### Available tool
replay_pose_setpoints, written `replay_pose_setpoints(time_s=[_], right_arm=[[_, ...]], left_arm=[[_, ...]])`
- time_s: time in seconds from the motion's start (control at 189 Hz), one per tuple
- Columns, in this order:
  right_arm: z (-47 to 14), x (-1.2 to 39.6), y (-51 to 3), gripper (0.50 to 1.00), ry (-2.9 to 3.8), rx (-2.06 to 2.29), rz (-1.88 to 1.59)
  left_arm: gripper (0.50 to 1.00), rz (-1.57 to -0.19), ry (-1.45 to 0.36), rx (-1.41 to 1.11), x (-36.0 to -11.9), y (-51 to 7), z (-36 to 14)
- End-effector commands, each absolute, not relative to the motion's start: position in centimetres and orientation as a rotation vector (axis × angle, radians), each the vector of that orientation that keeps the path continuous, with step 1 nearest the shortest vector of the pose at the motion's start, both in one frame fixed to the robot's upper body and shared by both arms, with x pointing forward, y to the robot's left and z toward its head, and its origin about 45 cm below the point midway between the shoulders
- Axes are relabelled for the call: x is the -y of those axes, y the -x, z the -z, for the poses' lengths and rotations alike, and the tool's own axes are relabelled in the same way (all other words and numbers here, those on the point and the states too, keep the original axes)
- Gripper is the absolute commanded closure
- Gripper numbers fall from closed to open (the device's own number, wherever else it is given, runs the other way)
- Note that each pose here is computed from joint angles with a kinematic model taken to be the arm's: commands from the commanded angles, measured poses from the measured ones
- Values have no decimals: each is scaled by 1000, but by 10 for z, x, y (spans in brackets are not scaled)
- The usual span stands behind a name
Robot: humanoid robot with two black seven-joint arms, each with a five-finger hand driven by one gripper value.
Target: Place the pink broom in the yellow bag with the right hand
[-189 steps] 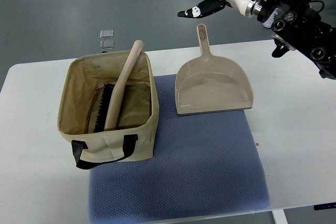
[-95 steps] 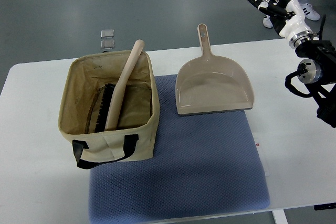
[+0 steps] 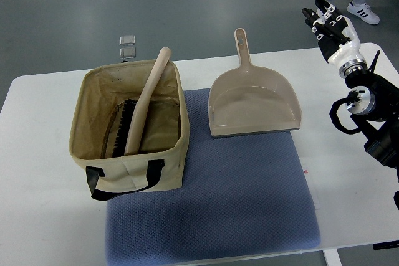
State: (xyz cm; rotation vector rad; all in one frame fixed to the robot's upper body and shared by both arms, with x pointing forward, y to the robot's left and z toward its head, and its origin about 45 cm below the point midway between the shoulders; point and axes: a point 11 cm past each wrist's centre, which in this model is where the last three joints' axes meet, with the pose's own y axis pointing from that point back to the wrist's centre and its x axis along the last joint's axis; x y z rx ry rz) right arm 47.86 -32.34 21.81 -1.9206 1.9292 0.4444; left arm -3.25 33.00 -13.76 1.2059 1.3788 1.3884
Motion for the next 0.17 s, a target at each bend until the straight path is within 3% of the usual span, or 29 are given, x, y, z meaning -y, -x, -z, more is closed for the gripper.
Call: replay_pose_setpoints(time_s=[0.0, 0.169], right_arm=[[-213, 323, -476, 570, 1921, -1934, -454], [-206, 326, -471, 570, 1908, -1952, -452]], left_arm=[[500, -1387, -1207, -1378, -330, 33, 138], [500, -1387, -1205, -1380, -330, 32, 138]])
